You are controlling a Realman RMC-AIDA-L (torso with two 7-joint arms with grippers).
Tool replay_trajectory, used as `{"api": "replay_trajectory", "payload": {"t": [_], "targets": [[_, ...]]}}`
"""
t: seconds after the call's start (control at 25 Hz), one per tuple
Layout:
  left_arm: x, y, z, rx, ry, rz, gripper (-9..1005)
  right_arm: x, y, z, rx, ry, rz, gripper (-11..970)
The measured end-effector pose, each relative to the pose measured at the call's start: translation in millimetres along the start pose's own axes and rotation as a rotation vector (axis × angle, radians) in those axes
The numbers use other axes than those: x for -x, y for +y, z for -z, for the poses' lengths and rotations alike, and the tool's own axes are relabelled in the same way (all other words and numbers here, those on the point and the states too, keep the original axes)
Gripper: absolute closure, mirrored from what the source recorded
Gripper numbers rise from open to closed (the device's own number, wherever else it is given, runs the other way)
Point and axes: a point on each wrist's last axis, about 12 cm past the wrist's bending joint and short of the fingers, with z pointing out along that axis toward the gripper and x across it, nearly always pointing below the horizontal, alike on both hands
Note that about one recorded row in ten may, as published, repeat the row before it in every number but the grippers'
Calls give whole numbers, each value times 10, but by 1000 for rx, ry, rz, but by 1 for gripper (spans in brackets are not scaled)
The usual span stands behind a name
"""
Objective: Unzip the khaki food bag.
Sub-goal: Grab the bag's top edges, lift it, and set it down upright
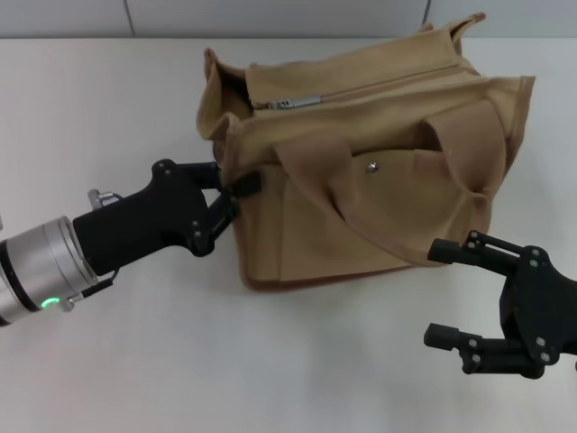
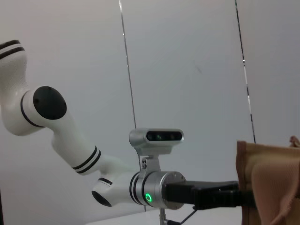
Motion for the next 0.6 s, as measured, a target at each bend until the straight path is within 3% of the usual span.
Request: {"api": "replay_trajectory", "payload": {"t": [0.2,0.24,0.36,0.48,0.6], "targets": [[77,109,88,121,-79,-42,924,-26,-13,-13,-26,-2,-9,115],[156,193,183,212,-151,-52,924,-27,-23,-12,-43,-10,-10,115],[256,230,274,263,-243,-63,924,-24,-35,-4,-68,-26,-11,116],[357,153,292,215,-340,-100,924,-20,-50,12,-117,-63,-16,116],[299,21,129,126,-330,-137,924,-24,-68,29,-188,-111,-16,116]]}}
